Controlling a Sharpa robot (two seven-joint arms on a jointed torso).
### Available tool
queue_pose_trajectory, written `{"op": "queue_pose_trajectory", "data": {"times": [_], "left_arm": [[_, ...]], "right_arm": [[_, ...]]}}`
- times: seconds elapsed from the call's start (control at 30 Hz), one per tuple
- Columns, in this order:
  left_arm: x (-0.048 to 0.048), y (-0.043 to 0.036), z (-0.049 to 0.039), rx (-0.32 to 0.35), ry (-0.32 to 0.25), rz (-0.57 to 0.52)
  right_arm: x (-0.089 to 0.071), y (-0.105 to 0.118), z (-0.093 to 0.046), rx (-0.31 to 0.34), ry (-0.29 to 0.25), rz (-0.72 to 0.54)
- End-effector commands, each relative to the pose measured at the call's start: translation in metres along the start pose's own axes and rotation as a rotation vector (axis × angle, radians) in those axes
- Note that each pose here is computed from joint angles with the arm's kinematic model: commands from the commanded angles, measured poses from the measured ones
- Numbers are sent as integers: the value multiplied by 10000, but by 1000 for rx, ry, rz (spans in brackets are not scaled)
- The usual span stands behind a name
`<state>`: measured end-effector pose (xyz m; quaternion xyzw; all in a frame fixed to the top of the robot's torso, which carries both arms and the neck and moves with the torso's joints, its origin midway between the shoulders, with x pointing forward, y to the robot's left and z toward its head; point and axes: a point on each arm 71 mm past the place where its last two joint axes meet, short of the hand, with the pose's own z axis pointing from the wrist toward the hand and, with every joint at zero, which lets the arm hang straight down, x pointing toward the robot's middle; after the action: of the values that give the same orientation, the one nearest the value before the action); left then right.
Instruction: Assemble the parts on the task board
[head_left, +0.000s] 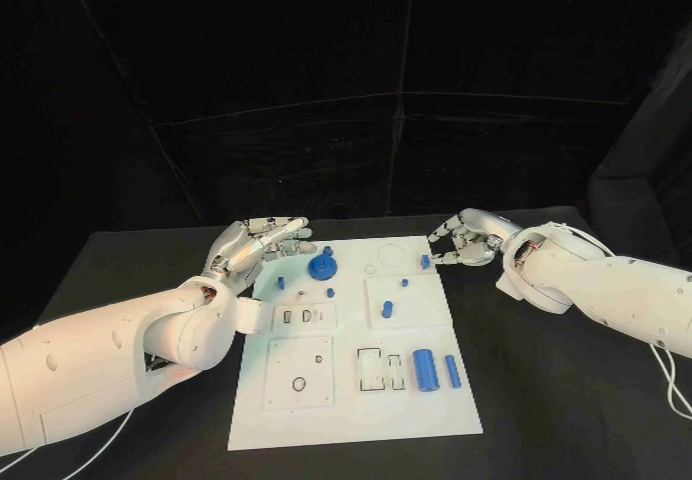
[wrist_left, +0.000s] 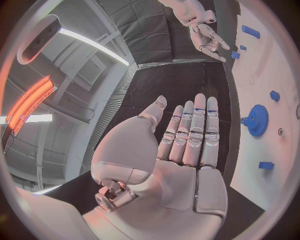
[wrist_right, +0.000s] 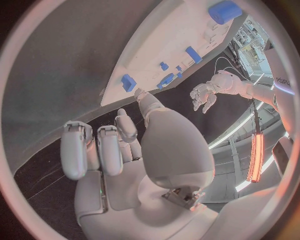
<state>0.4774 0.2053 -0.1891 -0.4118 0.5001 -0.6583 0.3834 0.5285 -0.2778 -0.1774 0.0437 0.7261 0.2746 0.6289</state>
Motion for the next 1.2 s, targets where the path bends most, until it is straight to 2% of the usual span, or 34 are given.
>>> {"op": "queue_pose_trajectory", "data": {"times": [0.03,0.8,1.2], "left_arm": [[11,-10,4,8,13,-10],[-1,-1,19,7,9,-7],[-15,-1,19,7,6,-5]], "right_arm": [[40,5,9,-12,25,4],[219,9,64,-12,55,15],[245,-2,74,-3,56,16]]}}
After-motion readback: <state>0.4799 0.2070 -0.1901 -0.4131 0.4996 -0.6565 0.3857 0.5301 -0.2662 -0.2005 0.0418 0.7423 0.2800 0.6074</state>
